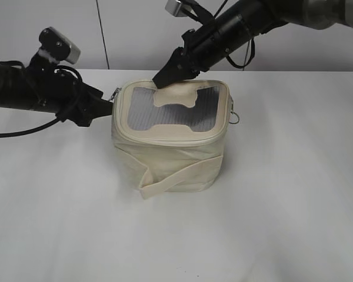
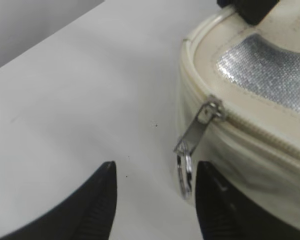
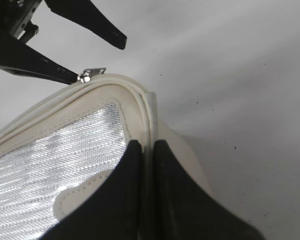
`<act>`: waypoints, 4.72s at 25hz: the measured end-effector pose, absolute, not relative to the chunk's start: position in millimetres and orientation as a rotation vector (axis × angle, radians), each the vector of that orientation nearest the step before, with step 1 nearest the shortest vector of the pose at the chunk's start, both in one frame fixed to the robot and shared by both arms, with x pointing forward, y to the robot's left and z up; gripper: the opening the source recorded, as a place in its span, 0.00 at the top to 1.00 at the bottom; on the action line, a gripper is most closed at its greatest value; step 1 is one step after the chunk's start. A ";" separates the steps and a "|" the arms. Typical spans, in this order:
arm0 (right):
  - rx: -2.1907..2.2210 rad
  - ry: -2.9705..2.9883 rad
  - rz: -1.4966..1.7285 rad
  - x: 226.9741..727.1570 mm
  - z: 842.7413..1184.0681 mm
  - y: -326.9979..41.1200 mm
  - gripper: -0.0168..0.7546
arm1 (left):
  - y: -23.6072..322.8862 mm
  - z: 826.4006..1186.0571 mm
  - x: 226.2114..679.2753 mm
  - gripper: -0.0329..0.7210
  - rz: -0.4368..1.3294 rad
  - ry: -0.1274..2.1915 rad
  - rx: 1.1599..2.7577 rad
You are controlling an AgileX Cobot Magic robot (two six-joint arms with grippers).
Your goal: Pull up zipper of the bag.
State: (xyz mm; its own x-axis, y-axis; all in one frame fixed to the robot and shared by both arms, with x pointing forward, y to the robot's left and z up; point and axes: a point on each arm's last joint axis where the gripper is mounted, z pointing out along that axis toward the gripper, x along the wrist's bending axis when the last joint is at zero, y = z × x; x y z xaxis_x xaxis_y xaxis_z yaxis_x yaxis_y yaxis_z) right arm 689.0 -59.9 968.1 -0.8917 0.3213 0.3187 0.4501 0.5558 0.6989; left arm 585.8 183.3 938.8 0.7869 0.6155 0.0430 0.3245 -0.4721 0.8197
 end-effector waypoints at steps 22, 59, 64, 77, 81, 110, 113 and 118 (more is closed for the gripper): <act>-0.752 -2.585 -1.234 689.6 968.2 -59.9 0.92 | 177.7 959.7 567.0 0.97 0.442 0.678 2.251; -1.233 -2.263 -1.128 689.1 964.7 -50.9 0.93 | 165.0 970.9 450.5 0.97 0.038 0.735 2.247; -1.237 -2.269 -1.124 689.3 964.3 -51.3 0.93 | 131.6 966.5 440.8 0.97 0.061 0.654 2.232; -1.233 -2.296 -1.109 689.8 964.4 -52.8 0.88 | 80.0 956.6 444.9 0.93 -0.001 0.656 2.224; -1.252 -2.329 -1.147 700.8 975.3 -67.1 0.50 | 83.2 969.7 431.1 0.65 -0.129 0.610 2.235; -1.528 -2.424 -1.474 557.6 937.7 -238.1 0.47 | 61.1 1016.8 662.4 0.46 -0.153 0.472 2.154; -1.518 -2.440 -1.480 558.0 937.8 -238.3 0.47 | 48.2 1001.3 661.2 0.46 -0.206 0.456 2.188; -1.494 -2.473 -1.503 559.0 938.6 -238.4 0.47 | 46.2 983.5 659.6 0.46 -0.269 0.465 2.255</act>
